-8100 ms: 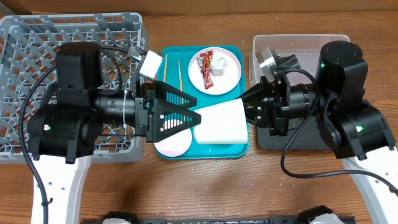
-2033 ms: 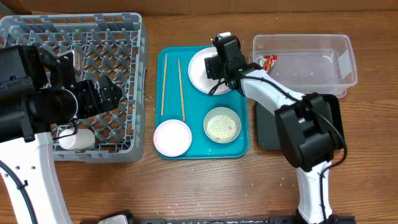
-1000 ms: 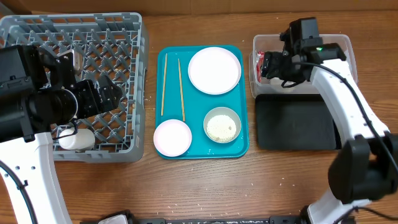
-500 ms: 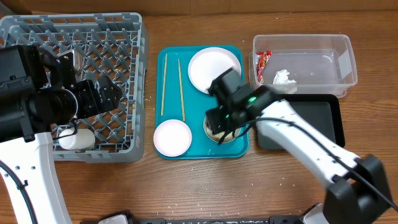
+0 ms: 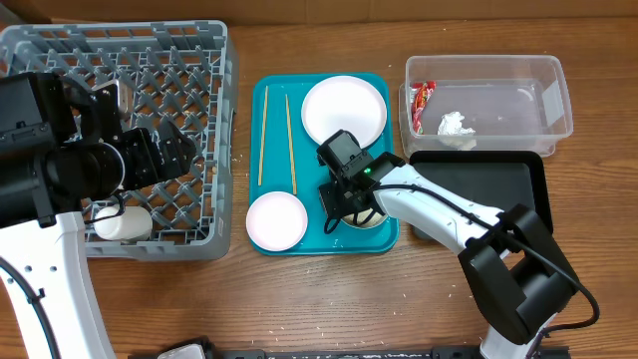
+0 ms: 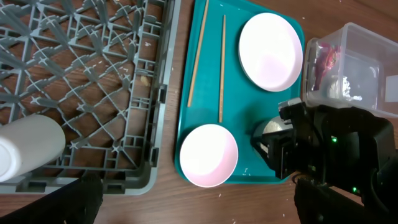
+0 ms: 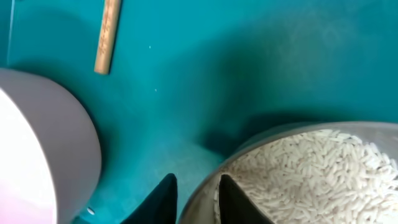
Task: Sort waste into correct bins and load items into the dishwasher
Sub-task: 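Grasp the rim of the grey rice bowl with the right gripper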
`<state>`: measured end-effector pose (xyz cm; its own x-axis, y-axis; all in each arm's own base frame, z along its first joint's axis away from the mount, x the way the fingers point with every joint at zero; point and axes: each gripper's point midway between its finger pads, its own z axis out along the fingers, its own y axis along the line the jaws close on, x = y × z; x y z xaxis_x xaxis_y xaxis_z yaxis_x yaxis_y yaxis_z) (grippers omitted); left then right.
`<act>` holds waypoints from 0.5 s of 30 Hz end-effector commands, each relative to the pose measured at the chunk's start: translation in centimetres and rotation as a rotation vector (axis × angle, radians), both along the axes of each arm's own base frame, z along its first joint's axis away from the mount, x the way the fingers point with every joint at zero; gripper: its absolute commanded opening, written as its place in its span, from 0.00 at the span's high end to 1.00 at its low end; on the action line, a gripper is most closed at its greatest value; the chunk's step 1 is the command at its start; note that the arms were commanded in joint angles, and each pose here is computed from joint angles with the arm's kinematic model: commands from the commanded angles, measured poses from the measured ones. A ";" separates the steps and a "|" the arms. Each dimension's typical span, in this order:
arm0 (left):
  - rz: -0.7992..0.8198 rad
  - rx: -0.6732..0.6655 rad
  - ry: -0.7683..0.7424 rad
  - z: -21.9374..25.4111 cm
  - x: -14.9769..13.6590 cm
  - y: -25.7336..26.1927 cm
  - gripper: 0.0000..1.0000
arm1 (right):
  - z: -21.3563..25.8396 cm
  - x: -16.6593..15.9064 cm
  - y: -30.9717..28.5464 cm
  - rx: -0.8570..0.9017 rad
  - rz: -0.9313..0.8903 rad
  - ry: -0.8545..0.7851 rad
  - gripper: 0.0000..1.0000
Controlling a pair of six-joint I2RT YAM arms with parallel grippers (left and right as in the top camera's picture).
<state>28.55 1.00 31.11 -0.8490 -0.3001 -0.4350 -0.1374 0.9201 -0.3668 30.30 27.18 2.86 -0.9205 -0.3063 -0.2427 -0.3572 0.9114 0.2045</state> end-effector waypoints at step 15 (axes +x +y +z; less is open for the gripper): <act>-0.014 0.014 -0.014 0.3 0.2 0.0 0.00 | 8.7 0.1 0.4 0.087 -0.146 -0.020 0.96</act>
<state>28.56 1.01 31.11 -0.8488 -0.2997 -0.4355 -0.1371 0.9204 -0.3662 29.85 25.85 5.59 -0.9571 -0.2135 -0.1956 -0.2464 0.9554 0.1626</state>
